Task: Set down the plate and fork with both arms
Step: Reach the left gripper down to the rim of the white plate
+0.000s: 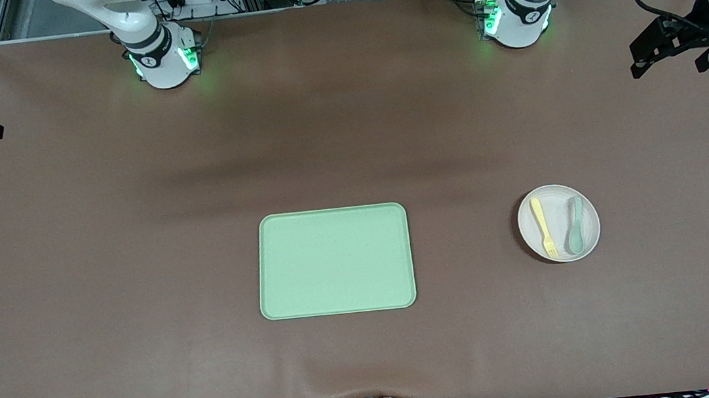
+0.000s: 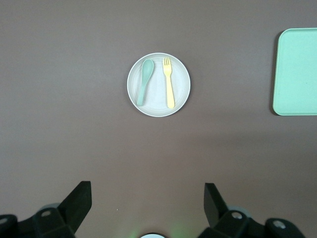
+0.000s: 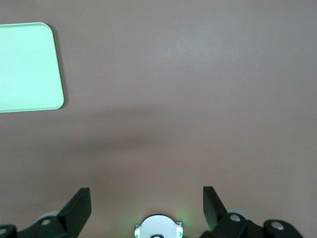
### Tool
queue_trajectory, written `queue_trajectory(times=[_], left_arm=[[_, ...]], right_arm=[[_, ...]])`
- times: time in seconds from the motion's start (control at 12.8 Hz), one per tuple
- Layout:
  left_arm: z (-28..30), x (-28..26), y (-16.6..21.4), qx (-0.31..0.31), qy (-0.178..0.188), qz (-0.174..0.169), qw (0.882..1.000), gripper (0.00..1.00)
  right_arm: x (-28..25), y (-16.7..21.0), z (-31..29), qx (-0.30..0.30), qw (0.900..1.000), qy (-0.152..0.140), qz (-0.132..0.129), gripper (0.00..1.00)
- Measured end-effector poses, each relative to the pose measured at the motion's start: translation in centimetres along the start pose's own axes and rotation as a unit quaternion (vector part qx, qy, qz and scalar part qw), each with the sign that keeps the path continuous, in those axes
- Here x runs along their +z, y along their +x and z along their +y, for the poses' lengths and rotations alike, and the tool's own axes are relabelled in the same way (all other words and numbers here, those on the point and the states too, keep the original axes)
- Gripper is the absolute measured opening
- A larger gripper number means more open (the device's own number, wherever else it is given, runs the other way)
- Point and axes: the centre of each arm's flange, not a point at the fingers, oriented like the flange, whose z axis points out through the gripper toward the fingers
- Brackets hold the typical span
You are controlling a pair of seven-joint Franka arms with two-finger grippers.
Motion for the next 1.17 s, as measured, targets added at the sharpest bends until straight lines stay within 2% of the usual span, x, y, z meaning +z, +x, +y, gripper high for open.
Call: queue_trajectory(times=[0.47,0.62,0.86,1.17], left_arm=[[-0.5,0.6,0.8,-0.005,0.0,-0.003,1.0,1.0],[-0.6,2.0,1.5,-0.006,0.001,-0.017,1.0,1.0],[-1.6,6.9,3.4,-0.017,0.001,-0.016,1.0,1.0],[-3.2,18.0,4.7,-0.032,-0.001,-0.002,0.999,1.0]], right_arm=[[0.2,0.1,0.0,0.0,1.0,0.0,-0.002,1.0],[0.2,0.1,0.0,0.0,1.0,0.0,-0.002,1.0],[0.3,0.2,0.0,0.0,1.0,0.0,-0.003,1.0],[0.4,0.2,0.0,0.0,1.0,0.0,-0.005,1.0]])
